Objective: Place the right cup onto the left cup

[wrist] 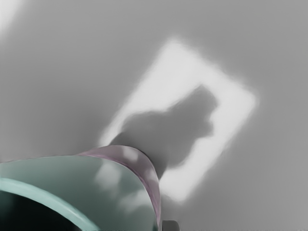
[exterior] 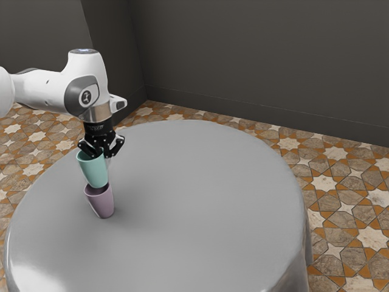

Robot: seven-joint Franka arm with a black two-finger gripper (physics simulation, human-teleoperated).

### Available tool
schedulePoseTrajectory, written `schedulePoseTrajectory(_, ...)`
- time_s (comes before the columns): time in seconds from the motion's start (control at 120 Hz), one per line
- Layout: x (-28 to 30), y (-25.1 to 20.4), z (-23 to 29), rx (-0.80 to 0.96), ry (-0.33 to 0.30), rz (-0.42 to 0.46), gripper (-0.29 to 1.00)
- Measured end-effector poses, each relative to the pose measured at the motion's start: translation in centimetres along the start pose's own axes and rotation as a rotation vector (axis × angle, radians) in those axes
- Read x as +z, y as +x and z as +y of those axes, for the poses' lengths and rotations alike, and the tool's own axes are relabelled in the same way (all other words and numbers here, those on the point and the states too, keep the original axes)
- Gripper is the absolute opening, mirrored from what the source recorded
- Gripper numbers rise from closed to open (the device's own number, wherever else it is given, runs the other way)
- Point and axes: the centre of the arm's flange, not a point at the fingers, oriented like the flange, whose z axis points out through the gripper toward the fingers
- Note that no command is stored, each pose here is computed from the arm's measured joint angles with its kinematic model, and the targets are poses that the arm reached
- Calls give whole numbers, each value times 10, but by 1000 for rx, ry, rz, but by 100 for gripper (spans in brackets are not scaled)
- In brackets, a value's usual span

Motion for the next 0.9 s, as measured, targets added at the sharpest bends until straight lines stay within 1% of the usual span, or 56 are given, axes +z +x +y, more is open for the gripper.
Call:
schedulePoseTrajectory(0.833,1,-14,-10,-8,-13,-9,-5)
schedulePoseTrajectory(0.858,1,-14,-10,-9,-13,-9,-3)
schedulePoseTrajectory(0.9,1,-14,-10,-9,-14,-9,7)
